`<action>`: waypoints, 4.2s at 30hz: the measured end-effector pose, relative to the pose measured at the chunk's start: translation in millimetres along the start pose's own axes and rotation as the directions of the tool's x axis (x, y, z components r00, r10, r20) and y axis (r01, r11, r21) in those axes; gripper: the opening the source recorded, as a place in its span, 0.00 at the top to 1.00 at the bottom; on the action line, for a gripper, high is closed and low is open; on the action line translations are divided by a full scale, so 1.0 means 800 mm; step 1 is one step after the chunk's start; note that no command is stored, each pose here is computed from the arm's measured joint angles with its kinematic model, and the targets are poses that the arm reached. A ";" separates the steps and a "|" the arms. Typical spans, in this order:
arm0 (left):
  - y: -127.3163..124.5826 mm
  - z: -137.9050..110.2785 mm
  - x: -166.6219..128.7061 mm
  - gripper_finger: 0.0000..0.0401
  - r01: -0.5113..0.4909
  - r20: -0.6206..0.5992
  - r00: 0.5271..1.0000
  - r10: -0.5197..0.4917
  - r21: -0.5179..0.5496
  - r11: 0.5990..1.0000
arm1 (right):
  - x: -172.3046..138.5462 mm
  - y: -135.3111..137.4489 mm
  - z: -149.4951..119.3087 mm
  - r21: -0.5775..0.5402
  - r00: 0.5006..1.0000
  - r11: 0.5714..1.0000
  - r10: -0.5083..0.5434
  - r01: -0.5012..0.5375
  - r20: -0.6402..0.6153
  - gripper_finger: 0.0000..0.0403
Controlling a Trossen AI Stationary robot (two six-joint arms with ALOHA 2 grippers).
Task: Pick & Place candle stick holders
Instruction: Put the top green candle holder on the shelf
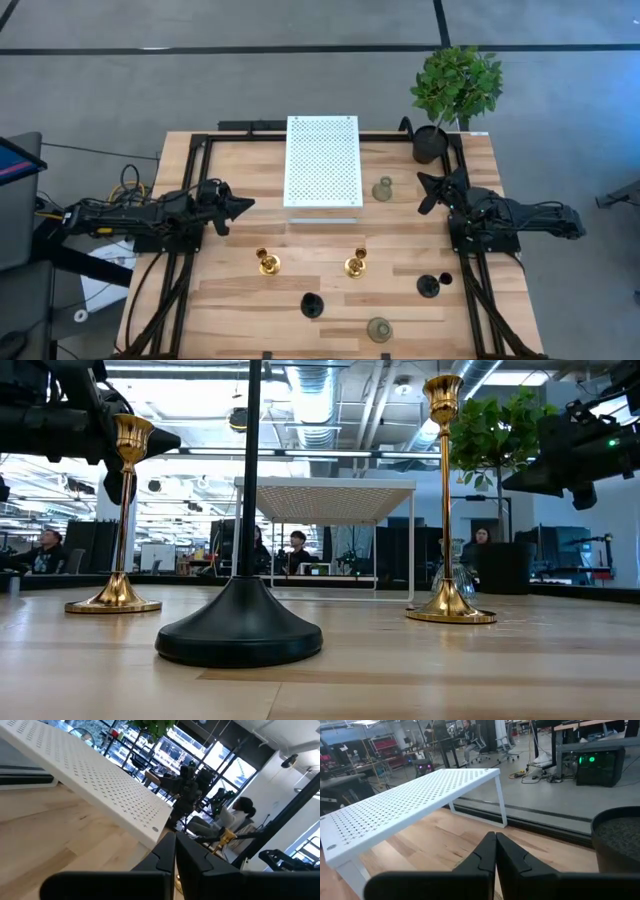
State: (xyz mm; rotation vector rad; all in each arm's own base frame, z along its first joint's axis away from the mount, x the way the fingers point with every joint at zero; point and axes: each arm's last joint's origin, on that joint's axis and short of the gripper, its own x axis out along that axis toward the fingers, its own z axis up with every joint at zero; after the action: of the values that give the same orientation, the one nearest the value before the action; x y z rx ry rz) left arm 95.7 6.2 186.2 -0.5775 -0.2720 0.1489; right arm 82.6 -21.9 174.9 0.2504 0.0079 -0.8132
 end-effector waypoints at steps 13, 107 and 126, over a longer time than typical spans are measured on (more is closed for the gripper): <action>0.000 0.001 0.000 0.97 0.004 0.004 1.000 -0.004 -0.001 1.000 | 0.000 0.001 0.000 0.070 1.000 0.997 0.025 -0.025 -0.008 1.00; -0.083 0.104 0.051 0.99 -0.089 -0.163 0.967 0.194 0.497 0.863 | 0.082 0.107 -0.022 -0.498 0.773 0.836 -0.154 -0.230 -0.615 0.69; -0.083 0.104 0.051 0.99 -0.089 -0.163 0.967 0.194 0.497 0.863 | 0.129 0.085 -0.019 -0.356 0.777 0.931 -0.167 -0.078 -0.607 0.29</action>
State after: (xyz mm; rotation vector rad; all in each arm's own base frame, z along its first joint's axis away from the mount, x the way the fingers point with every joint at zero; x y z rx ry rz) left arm 114.3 3.0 299.0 -0.1041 0.0203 0.2893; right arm 203.9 -48.0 164.0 0.1599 0.8038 -0.7264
